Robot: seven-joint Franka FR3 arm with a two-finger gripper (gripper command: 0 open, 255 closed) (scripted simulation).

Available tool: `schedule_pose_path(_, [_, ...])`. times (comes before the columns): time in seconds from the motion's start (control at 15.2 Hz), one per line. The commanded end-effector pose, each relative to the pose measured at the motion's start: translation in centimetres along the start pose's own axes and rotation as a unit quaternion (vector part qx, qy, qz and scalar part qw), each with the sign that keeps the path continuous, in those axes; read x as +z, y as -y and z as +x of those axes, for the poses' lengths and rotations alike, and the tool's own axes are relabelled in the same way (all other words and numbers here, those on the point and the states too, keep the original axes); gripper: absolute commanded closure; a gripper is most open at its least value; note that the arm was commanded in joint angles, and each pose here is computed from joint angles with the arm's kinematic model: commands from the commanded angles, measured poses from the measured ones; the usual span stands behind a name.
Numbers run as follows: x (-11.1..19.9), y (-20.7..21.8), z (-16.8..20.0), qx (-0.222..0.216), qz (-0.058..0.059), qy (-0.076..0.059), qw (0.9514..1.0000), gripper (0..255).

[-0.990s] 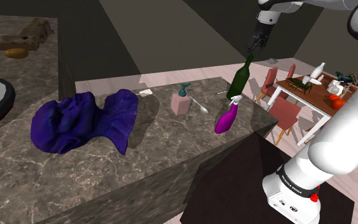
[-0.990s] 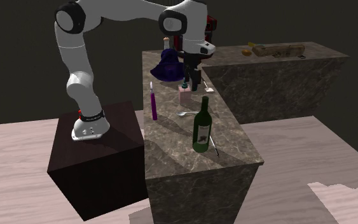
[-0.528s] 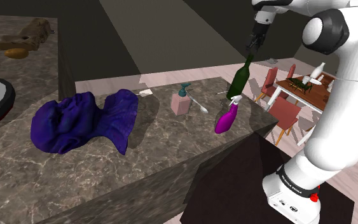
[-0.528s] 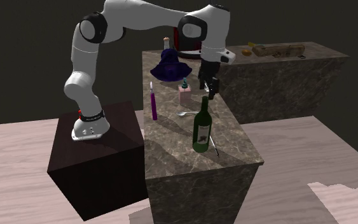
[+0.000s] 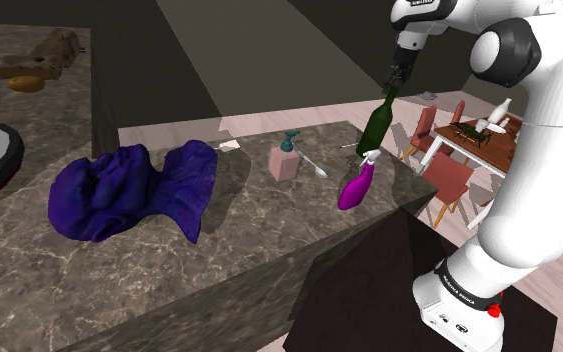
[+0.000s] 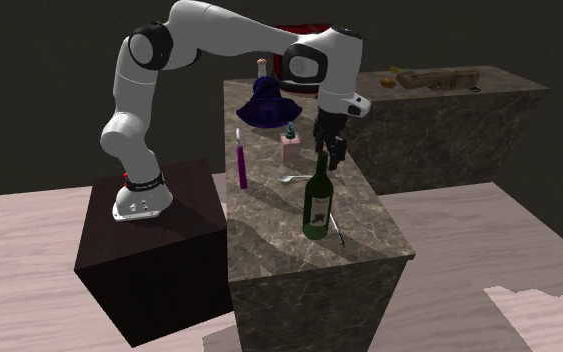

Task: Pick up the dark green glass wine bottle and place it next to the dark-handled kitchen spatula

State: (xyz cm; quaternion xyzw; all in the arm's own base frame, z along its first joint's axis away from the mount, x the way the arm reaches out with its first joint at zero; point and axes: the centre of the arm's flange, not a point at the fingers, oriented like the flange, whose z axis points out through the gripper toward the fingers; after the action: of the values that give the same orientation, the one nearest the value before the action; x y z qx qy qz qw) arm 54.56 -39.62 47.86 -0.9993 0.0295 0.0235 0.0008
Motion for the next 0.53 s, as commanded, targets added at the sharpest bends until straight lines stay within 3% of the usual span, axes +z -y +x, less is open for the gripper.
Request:
schedule_pose_path(0.0, [0.41, 0.0, 0.08, 0.0, 0.0, 0.0, 1.0, 0])
schedule_pose_path(0.4, [0.41, 0.0, 0.08, 0.0, 0.0, 0.0, 1.0, 0])
schedule_pose_path(0.46, [0.41, 0.0, 0.08, 0.0, 0.0, 0.0, 1.0, 255])
